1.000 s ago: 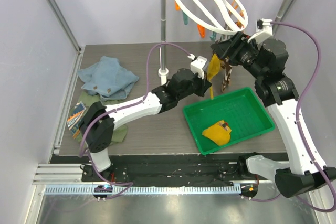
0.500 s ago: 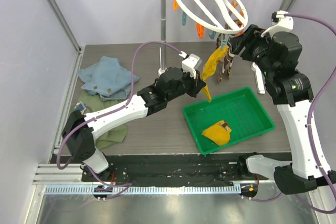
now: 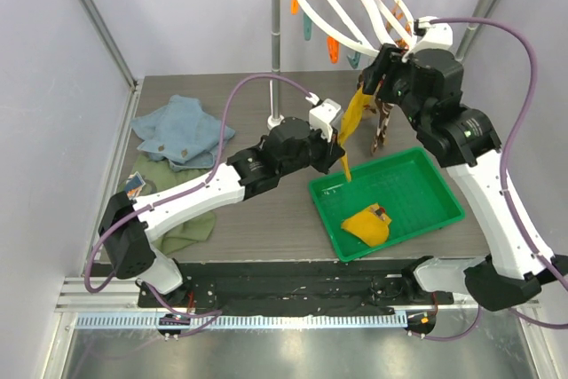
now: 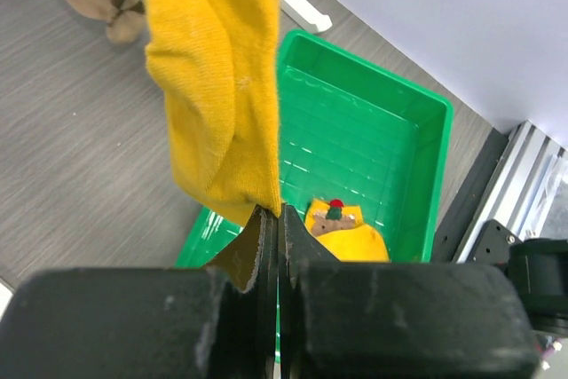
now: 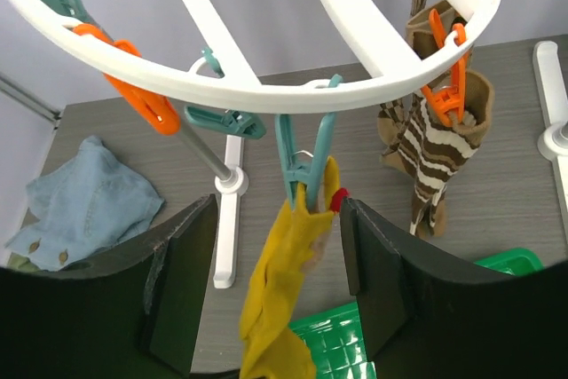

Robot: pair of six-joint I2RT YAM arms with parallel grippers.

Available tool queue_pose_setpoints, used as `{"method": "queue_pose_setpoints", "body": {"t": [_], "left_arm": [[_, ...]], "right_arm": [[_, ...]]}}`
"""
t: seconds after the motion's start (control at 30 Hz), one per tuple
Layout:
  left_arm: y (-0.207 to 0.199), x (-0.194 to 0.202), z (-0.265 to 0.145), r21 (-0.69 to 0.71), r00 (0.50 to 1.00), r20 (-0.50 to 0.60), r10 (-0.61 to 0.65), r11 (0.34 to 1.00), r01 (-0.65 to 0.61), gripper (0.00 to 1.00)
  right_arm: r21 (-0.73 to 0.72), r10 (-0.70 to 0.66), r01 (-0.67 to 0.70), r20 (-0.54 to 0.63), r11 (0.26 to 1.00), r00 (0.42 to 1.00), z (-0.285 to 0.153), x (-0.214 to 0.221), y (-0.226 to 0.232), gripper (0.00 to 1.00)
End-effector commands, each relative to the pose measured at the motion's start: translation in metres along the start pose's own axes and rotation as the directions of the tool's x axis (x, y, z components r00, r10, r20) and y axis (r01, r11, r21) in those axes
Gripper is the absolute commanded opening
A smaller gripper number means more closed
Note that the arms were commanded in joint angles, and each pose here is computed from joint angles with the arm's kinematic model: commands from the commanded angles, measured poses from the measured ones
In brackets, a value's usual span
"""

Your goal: Remove the socks clipped to the hanger

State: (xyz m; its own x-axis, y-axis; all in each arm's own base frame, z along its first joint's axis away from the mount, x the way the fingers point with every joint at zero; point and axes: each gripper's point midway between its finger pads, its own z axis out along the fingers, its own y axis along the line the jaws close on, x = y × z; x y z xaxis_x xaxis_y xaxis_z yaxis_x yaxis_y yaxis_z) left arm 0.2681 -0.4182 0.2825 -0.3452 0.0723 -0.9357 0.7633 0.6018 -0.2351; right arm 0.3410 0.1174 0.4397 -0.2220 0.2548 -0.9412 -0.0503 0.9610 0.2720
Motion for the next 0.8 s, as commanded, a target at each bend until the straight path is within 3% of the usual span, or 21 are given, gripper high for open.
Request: {"method": "queue_pose_setpoints", "body": {"t": [0.0, 0.43, 0.77], "left_arm": [[-0.01, -0.024, -0.015, 0.029, 0.998, 0.054, 0.026, 0.999, -0.027, 0.0], [-0.011, -0.025, -0.018, 0.033, 0.998, 0.056, 0.021, 0.999, -0.023, 0.0], [-0.014, -0.025, -0.019, 0.038, 0.998, 0.058, 0.022, 0.999, -0.025, 0.0]], "right_arm": [[0.104, -0.007, -0.004, 0.1, 0.995, 0.995, 0.006, -0.028, -0.005, 0.65], [0.06, -0.013, 0.008, 0.086, 0.998, 0.996, 0.042, -0.017, 0.027, 0.62], [0.271, -0.114, 0.084, 0.096, 0.959, 0.989, 0.055, -0.011, 0.01, 0.59]]}}
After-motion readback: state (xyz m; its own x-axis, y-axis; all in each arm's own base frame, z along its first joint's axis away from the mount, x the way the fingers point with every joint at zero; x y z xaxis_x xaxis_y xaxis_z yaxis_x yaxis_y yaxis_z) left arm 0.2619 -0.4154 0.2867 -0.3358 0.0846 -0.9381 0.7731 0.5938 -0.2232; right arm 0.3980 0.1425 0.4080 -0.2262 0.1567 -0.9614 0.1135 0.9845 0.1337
